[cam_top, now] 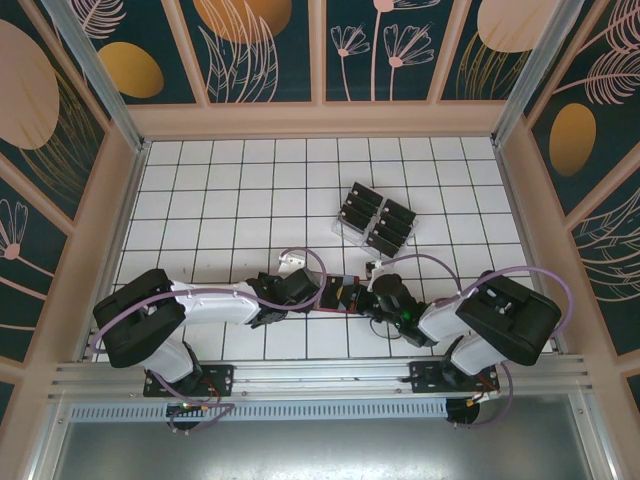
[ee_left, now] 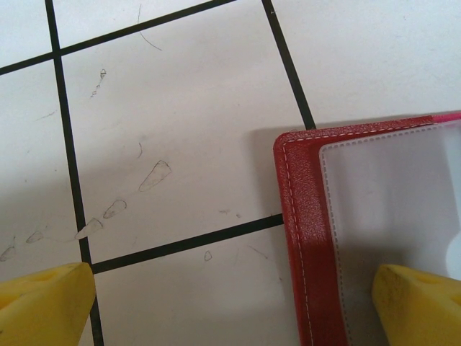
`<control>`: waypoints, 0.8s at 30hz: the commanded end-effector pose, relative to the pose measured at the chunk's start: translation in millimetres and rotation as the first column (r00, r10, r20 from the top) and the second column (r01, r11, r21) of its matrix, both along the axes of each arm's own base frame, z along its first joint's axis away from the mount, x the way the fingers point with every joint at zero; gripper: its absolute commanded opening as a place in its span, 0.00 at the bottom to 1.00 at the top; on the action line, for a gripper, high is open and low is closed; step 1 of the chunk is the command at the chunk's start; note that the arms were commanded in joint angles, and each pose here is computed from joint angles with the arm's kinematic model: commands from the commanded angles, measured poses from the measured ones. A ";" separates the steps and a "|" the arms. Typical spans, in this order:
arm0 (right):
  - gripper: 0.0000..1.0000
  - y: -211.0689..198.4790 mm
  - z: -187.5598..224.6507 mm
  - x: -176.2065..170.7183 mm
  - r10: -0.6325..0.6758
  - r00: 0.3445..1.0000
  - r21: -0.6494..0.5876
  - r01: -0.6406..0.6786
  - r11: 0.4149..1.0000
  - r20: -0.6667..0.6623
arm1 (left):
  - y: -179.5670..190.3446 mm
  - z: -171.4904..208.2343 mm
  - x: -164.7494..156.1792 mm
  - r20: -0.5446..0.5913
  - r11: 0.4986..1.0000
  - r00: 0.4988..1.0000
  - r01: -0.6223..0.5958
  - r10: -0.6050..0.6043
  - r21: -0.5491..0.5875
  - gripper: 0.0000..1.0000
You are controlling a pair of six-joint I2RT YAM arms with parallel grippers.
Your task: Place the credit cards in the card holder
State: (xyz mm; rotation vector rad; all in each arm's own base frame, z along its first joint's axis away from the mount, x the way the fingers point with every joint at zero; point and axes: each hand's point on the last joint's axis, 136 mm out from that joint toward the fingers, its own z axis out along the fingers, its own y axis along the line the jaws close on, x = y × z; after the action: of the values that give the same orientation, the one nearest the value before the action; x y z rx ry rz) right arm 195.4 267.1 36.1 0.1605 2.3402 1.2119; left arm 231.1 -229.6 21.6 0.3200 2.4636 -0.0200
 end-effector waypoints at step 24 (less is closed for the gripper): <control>0.00 13.1 -13.9 -0.5 0.041 0.997 -0.026 -0.042 0.999 -0.066 | 14.8 -7.5 -8.4 -0.030 0.998 1.000 0.002 0.000 0.057 0.98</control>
State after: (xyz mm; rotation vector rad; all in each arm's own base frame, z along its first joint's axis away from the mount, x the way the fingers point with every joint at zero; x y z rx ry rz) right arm 197.0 279.6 32.3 0.1541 2.3788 1.2403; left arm 231.0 -229.2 21.7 0.3200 2.4636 -0.0197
